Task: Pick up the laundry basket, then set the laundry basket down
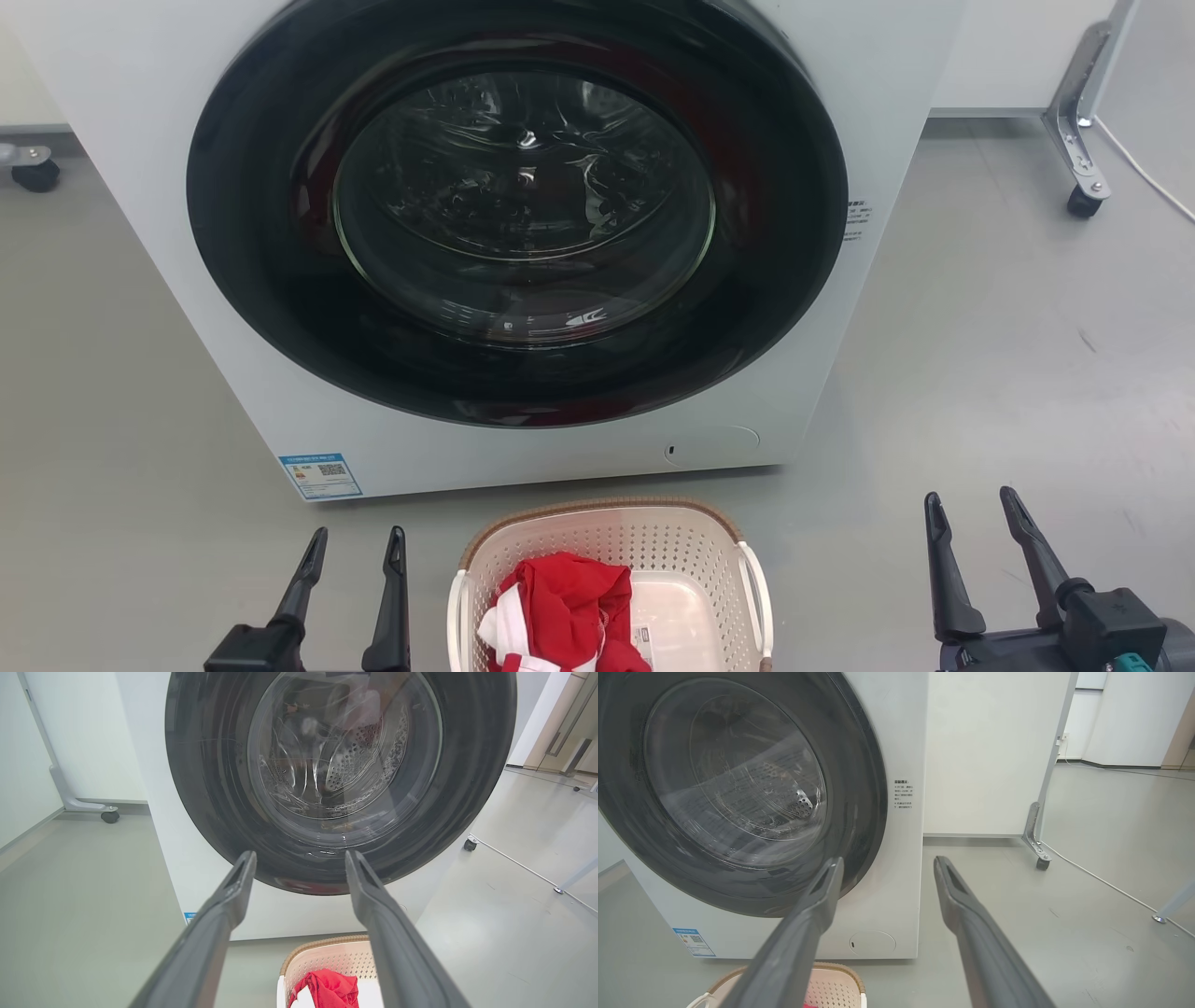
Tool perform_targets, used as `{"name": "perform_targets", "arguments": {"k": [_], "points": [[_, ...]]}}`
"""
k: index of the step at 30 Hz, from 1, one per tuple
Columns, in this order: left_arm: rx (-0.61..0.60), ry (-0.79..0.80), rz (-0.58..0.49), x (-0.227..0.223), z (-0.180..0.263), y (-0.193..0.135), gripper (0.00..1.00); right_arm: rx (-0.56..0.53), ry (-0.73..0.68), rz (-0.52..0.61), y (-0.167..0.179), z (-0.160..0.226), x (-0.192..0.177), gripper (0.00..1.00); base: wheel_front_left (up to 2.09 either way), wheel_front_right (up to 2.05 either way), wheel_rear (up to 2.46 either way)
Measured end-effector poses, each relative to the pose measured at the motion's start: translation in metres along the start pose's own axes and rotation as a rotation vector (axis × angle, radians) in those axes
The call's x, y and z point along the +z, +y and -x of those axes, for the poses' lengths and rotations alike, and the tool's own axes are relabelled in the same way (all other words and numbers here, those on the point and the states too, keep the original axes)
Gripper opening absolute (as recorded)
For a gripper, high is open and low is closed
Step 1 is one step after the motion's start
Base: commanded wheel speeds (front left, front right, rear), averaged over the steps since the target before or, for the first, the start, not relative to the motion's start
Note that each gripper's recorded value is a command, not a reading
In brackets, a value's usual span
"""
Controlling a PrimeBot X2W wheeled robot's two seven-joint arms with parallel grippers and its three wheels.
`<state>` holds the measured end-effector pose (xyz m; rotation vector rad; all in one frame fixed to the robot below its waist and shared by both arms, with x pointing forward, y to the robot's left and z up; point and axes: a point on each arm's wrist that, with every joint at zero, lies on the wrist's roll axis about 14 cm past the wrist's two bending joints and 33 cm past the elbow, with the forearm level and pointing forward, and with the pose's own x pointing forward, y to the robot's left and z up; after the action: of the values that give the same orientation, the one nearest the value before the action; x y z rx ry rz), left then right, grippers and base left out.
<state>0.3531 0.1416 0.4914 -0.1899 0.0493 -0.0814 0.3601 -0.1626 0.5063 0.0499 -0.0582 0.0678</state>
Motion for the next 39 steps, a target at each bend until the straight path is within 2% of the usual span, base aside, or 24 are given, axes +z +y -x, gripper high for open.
{"name": "perform_targets", "arguments": {"k": [15, 16, 25, 39], "points": [[0.014, 0.029, -0.006, -0.004, 0.003, -0.001, 1.0, -0.015, -0.011, 0.013, -0.004, -0.001, 0.005, 1.0, 0.0, 0.0, 0.0], [0.015, 0.036, -0.003, -0.006, 0.003, -0.001, 0.0, -0.015, -0.009, 0.012, -0.004, -0.001, 0.004, 0.0, 0.0, 0.0, 0.0], [0.025, 0.086, 0.019, -0.02, 0.007, 0.002, 0.0, -0.032, 0.06, -0.027, -0.005, 0.007, -0.016, 0.0, 0.0, 0.0, 0.0], [0.075, 0.138, 0.228, -0.029, 0.007, 0.016, 0.0, -0.099, 0.122, -0.247, -0.018, 0.005, -0.026, 0.0, 0.0, 0.0, 0.0]]}}
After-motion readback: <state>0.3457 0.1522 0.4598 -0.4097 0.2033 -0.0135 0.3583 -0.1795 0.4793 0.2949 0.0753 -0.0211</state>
